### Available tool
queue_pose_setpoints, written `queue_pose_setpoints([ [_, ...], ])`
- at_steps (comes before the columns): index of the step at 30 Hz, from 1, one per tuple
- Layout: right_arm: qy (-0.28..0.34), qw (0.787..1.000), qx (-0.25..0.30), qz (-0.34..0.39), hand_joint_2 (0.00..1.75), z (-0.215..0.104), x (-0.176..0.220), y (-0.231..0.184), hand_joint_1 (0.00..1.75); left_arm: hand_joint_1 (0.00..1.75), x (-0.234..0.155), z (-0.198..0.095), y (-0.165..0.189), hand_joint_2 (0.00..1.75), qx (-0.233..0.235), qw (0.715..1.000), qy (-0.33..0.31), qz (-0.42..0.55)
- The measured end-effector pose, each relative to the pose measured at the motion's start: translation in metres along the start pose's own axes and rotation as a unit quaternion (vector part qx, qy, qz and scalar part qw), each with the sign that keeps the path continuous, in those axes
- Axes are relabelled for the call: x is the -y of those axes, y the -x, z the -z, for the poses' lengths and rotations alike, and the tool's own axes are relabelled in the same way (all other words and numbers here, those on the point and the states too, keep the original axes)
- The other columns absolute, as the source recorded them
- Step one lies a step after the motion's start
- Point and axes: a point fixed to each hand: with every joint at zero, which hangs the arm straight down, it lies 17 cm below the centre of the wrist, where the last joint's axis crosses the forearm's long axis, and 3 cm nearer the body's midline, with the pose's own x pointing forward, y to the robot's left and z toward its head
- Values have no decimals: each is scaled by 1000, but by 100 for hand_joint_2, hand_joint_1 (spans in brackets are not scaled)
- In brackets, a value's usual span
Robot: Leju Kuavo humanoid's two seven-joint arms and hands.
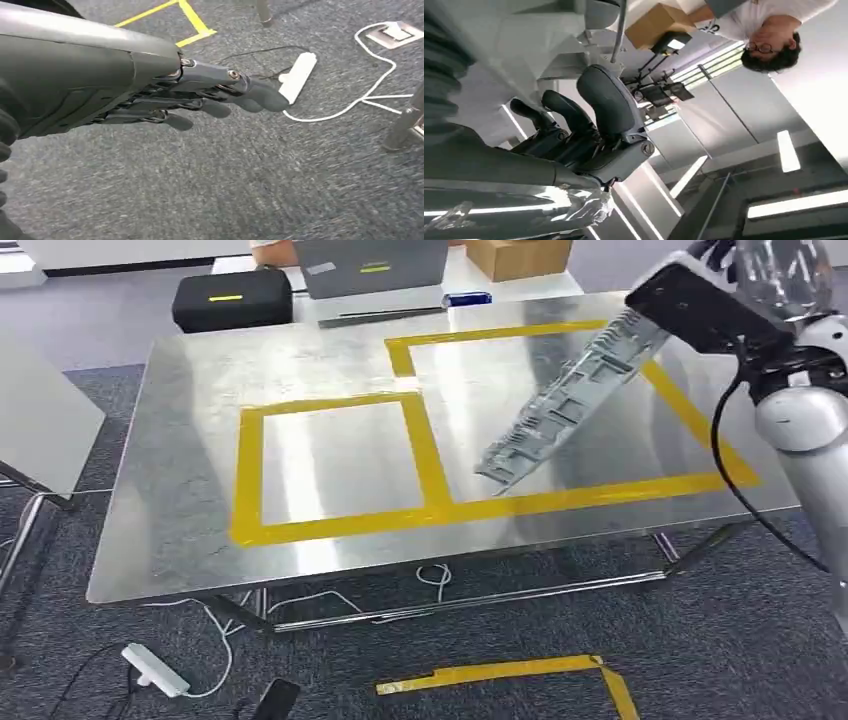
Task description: Take the parts from the cabinet and place them on the table.
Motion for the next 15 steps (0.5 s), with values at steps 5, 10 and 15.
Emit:
queue_pose_setpoints([
  [5,-14,1000,5,0,175,10,-19,-17,175,0,1,0,-3,175,3,1000,2,5],
  [10,-22,1000,10,0,175,18,-32,-31,175,0,2,1,-2,175,0,1000,5,8],
  [15,-29,1000,1,-7,175,24,-48,-34,175,0,2,2,-7,175,5,1000,8,17],
])
